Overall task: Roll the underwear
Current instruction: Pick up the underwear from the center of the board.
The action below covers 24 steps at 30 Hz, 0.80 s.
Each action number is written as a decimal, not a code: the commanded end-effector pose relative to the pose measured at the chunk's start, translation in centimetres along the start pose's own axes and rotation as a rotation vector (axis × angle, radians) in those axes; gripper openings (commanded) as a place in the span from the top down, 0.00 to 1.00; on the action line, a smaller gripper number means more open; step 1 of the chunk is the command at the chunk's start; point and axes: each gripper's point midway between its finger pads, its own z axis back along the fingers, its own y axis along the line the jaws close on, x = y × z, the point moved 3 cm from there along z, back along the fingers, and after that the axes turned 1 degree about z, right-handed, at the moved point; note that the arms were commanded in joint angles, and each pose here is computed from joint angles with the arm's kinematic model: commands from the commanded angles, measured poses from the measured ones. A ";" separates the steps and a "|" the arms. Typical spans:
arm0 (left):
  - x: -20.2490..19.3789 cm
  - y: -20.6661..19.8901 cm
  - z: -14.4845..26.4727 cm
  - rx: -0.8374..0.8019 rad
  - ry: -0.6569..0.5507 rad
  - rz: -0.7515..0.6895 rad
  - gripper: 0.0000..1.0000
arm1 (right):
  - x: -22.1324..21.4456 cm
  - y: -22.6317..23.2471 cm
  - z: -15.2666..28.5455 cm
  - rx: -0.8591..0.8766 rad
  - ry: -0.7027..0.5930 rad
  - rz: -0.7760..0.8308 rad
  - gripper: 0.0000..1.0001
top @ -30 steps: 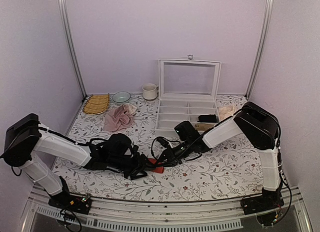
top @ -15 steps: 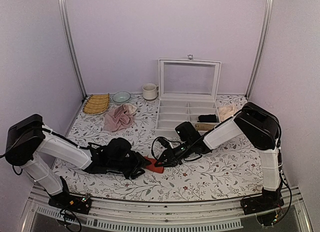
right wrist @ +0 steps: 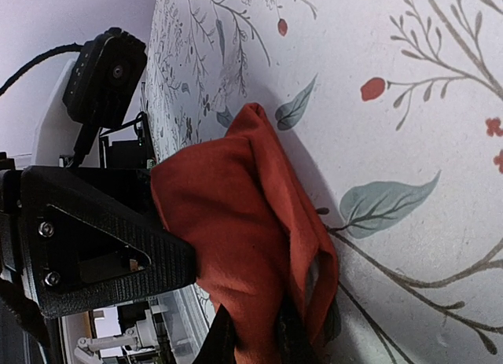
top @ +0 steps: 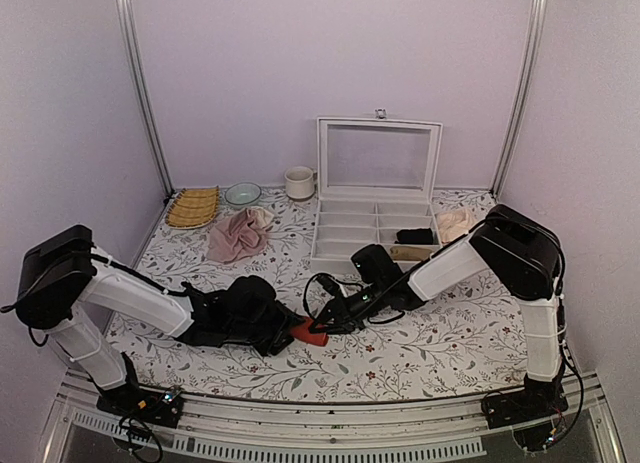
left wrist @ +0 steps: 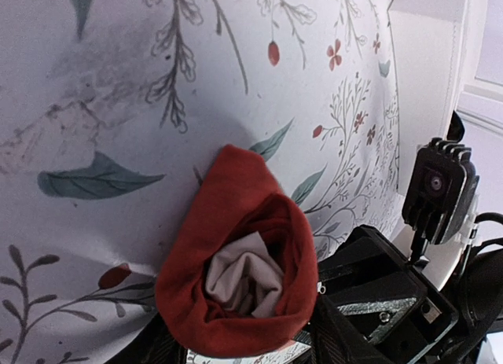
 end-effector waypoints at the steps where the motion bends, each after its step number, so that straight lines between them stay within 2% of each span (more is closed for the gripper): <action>1: 0.0 0.6 -0.1 0.039 -0.063 0.042 0.48 | -5.8 -8.3 -0.3 -0.320 0.079 -0.239 1.00; 8: -1.1 0.9 -1.3 0.021 -0.035 0.074 0.49 | -5.9 -8.1 -0.3 -0.312 0.070 -0.236 1.00; 24: -1.1 1.8 -1.3 0.064 -0.079 0.069 0.48 | -5.5 -6.6 -1.0 -0.268 0.059 -0.229 1.00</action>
